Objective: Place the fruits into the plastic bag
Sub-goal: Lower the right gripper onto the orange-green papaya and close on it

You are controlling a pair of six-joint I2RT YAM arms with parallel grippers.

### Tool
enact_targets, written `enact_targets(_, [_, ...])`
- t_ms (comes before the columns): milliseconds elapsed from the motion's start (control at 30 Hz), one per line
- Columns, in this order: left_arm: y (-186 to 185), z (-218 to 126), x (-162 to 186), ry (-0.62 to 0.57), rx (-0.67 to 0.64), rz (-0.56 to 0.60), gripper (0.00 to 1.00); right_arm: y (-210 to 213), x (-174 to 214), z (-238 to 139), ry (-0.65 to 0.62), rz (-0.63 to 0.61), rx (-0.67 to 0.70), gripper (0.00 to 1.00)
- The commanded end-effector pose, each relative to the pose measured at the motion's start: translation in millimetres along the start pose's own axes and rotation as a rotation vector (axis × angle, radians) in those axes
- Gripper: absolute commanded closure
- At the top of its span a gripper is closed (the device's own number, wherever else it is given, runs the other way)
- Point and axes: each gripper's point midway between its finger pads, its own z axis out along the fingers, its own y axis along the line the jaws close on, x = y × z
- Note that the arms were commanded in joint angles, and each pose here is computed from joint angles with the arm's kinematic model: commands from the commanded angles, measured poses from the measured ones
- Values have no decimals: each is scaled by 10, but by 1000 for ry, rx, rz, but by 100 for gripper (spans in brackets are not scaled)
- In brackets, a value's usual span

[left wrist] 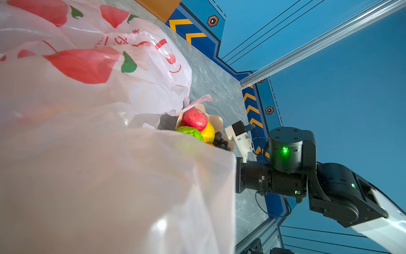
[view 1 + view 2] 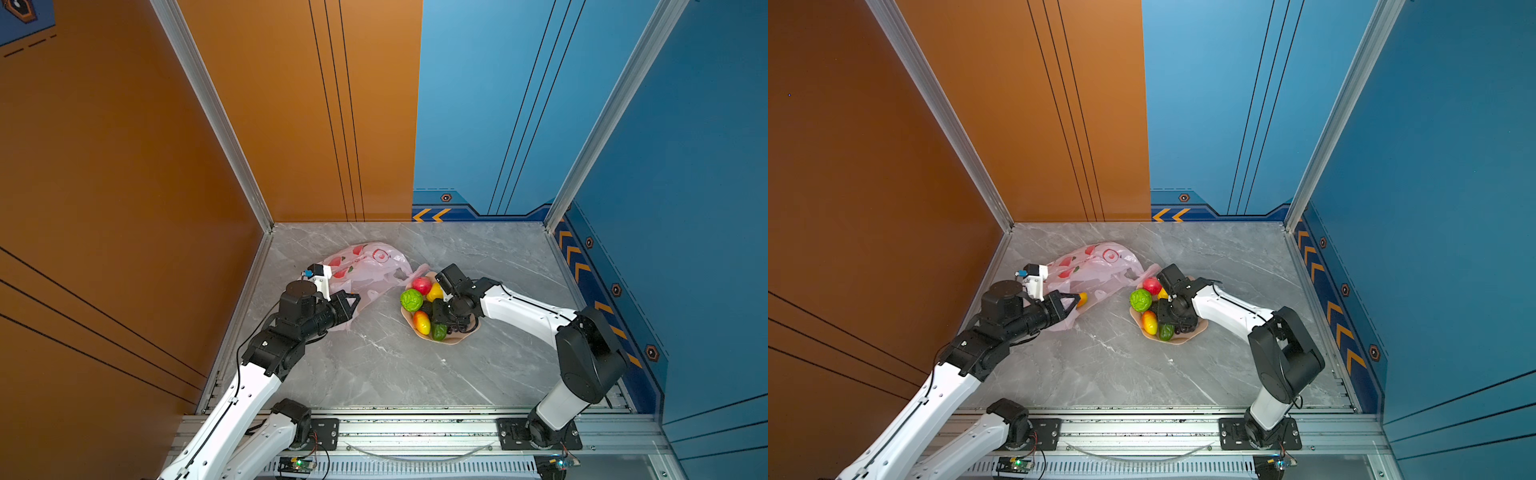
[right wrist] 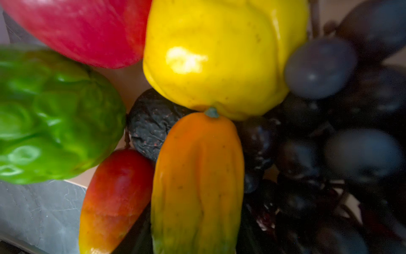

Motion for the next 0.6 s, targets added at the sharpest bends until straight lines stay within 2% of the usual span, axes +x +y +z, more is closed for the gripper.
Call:
enact_targets(0, [-32, 2, -14, 1, 23, -4, 100, 33, -100, -50, -32, 18, -8, 53])
enact_targets(233, [-29, 0, -10, -1, 25, -7, 100, 35, -111, -110, -45, 15, -12, 59])
enact_targets(567, [-16, 6, 4, 2, 24, -8, 100, 45, -194, -392, -100, 2, -14, 61])
